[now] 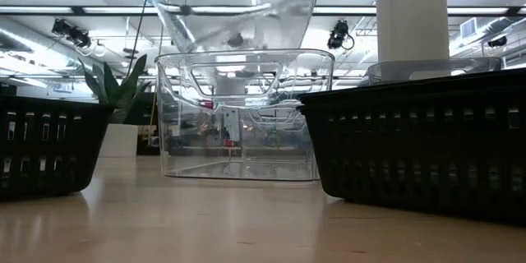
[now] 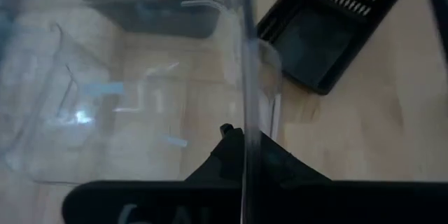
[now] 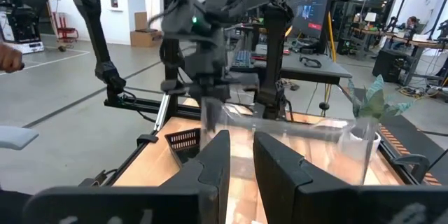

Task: Stack baskets by color
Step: Stack the bottom left transparent bin on top of the bottom right transparent bin

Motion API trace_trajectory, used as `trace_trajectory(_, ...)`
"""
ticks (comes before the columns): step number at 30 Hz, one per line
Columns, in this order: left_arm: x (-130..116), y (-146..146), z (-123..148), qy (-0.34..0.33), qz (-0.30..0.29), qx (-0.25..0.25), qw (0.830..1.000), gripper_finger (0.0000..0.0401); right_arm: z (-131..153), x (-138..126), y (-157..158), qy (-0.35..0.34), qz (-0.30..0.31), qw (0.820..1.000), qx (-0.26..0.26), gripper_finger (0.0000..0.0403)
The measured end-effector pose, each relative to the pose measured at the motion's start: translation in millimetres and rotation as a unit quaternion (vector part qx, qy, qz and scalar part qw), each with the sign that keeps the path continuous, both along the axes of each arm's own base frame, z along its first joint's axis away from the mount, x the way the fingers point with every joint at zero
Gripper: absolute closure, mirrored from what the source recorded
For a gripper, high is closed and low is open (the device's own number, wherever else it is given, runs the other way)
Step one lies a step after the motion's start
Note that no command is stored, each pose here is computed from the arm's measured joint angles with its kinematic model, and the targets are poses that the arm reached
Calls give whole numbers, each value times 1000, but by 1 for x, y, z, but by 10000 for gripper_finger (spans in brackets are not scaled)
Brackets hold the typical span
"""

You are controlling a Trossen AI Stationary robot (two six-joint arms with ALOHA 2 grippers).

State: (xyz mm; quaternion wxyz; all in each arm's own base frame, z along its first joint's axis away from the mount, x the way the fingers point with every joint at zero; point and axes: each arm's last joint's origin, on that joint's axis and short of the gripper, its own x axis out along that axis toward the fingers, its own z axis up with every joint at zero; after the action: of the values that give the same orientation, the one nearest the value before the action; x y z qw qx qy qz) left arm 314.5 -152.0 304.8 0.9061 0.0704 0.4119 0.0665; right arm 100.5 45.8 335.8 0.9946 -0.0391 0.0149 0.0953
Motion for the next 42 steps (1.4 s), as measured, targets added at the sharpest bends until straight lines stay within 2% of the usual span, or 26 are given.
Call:
trace_trajectory(6,13,3,-16,27,15,-37,999,392,0,0,0,0,0,1000,0,332)
trace_trajectory(14,15,3,-18,44,-6,-81,996,392,0,0,0,0,0,1000,0,332)
trace_trajectory(17,14,1,-18,48,-26,-69,996,392,0,0,0,0,0,1000,0,332)
trace_trajectory(21,10,-7,-18,41,-47,-12,998,392,0,0,0,1,0,1000,0,332)
trace_trajectory(25,5,-13,-19,47,-59,11,997,392,0,0,0,2,0,1000,-1,332)
trace_trajectory(28,5,-13,-19,46,-54,1,998,392,0,0,0,2,0,1000,-1,332)
trace_trajectory(36,8,-7,-20,68,-35,-78,994,392,0,0,0,1,0,1000,-1,332)
trace_trajectory(42,11,1,-21,71,-23,-81,994,389,0,0,0,1,0,1000,-1,332)
